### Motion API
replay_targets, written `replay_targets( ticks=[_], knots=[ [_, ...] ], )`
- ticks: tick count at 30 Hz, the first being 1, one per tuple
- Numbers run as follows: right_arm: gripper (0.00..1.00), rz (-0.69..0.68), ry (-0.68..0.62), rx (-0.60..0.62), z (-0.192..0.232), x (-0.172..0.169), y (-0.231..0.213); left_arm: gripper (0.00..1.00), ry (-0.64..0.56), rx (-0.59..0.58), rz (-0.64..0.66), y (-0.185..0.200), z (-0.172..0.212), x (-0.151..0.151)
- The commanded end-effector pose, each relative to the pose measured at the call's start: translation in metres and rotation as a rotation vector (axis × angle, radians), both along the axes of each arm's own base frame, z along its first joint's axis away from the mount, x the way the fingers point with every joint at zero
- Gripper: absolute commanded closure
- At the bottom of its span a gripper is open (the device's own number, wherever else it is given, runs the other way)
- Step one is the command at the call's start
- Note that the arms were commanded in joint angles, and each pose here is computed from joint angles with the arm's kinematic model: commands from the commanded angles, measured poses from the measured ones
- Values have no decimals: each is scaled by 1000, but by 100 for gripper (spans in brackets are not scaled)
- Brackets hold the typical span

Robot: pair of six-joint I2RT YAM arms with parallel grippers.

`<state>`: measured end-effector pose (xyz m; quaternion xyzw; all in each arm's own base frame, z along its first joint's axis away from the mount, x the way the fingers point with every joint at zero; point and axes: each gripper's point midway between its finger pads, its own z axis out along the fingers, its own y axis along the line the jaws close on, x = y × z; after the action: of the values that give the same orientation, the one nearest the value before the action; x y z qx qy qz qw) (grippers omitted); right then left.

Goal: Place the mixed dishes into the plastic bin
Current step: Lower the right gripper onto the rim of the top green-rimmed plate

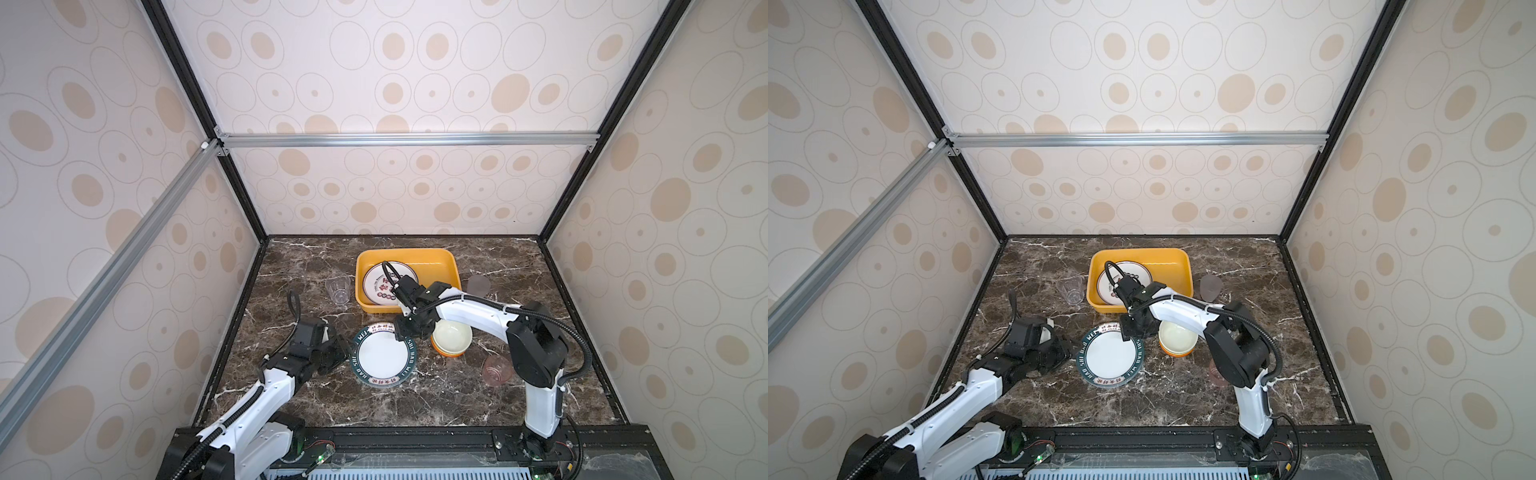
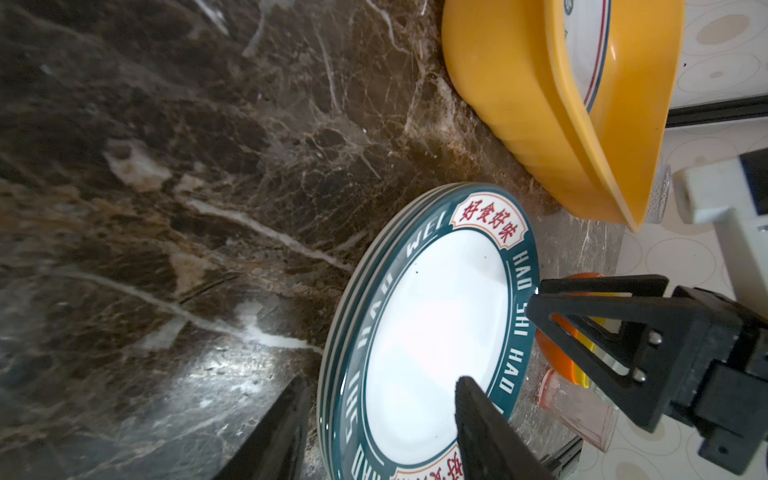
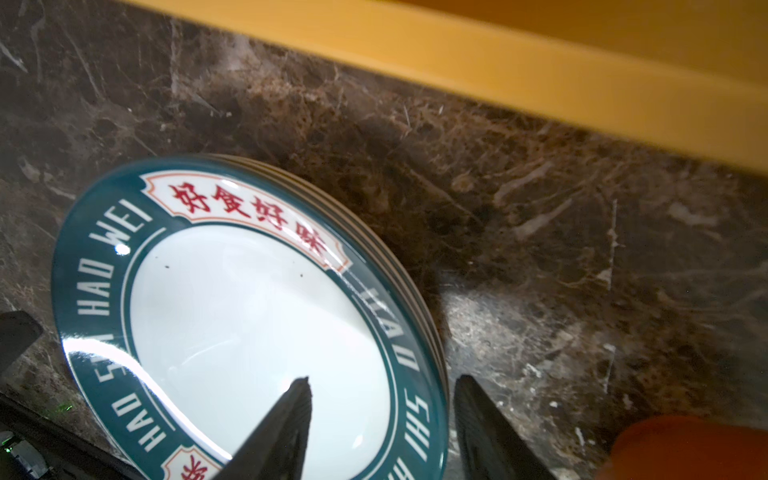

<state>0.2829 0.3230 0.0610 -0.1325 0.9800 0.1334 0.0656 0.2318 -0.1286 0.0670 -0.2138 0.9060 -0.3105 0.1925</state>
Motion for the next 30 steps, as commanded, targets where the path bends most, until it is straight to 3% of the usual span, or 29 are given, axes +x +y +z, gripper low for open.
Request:
replay_targets(
  ticks=[1, 22, 30],
  knots=[
    [44, 13, 10, -6, 0, -4, 4, 44, -6, 1, -5, -1, -1, 0],
    [58, 24, 28, 7, -4, -7, 7, 49, 6, 2, -1, 0, -8, -4],
    [59, 26, 34, 9, -7, -8, 8, 49, 6, 1, 0, 0, -8, -4]
  ],
)
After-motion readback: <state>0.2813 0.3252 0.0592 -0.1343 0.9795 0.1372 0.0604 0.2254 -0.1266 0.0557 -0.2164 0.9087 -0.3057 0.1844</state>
